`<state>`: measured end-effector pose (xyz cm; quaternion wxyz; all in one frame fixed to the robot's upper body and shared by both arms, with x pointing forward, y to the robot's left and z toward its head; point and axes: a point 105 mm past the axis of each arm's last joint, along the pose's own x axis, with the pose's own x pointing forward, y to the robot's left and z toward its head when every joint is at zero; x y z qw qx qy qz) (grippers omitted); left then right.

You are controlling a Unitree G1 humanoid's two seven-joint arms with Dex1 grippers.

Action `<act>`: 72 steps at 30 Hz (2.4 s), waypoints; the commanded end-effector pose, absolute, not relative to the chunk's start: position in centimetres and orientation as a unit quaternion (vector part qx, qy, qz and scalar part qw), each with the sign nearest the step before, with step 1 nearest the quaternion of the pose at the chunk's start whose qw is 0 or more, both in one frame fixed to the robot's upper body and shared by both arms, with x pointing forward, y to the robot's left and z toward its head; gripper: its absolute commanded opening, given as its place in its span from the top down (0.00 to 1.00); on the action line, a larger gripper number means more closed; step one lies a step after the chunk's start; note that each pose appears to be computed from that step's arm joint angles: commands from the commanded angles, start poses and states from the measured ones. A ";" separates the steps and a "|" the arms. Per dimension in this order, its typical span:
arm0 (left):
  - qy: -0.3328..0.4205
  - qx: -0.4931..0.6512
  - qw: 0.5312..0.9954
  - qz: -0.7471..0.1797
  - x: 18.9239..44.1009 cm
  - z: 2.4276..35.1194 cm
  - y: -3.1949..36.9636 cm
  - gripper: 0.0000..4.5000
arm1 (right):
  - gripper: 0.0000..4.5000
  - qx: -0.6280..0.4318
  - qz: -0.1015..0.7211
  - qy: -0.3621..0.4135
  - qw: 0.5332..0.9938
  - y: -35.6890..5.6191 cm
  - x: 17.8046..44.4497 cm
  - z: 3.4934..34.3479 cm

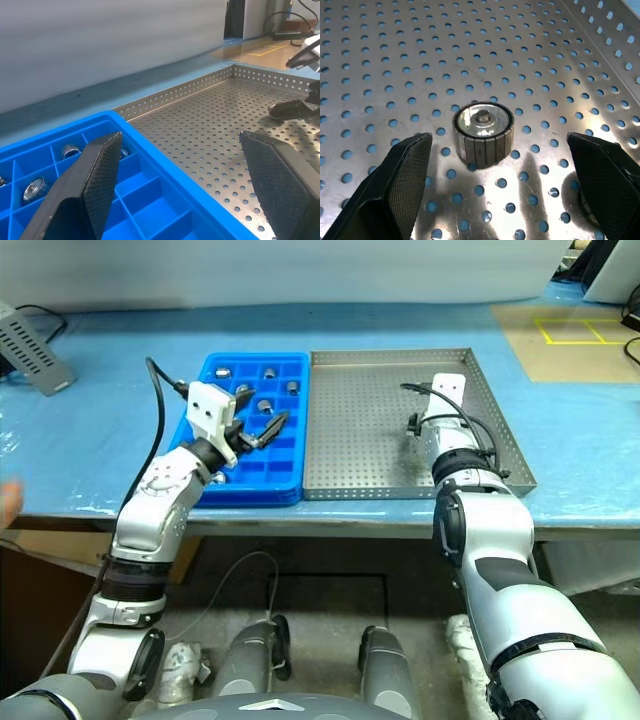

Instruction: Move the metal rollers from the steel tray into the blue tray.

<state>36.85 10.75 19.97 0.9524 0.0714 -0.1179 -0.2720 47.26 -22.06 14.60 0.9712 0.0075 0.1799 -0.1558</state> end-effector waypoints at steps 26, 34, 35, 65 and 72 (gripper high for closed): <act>-0.144 0.037 0.970 -0.192 33.1 20.6 12.0 0.12 | 0.00 0.061 -0.222 0.139 0.963 -26.4 46.7 16.5; -0.140 0.025 0.978 -0.151 32.0 19.8 13.0 0.12 | 0.00 0.042 -0.195 0.166 0.966 -25.7 46.6 14.6; -0.142 0.025 0.978 -0.148 31.9 20.0 13.0 0.12 | 0.00 0.043 -0.190 0.166 0.967 -25.5 46.6 14.5; -0.154 0.027 0.981 -0.113 31.5 20.5 14.4 0.11 | 0.62 -0.010 -0.214 0.144 0.966 -26.3 46.7 16.1; -0.152 0.040 0.982 -0.100 32.3 20.6 15.5 0.11 | 0.62 0.025 0.037 -0.002 0.999 -14.8 49.5 24.5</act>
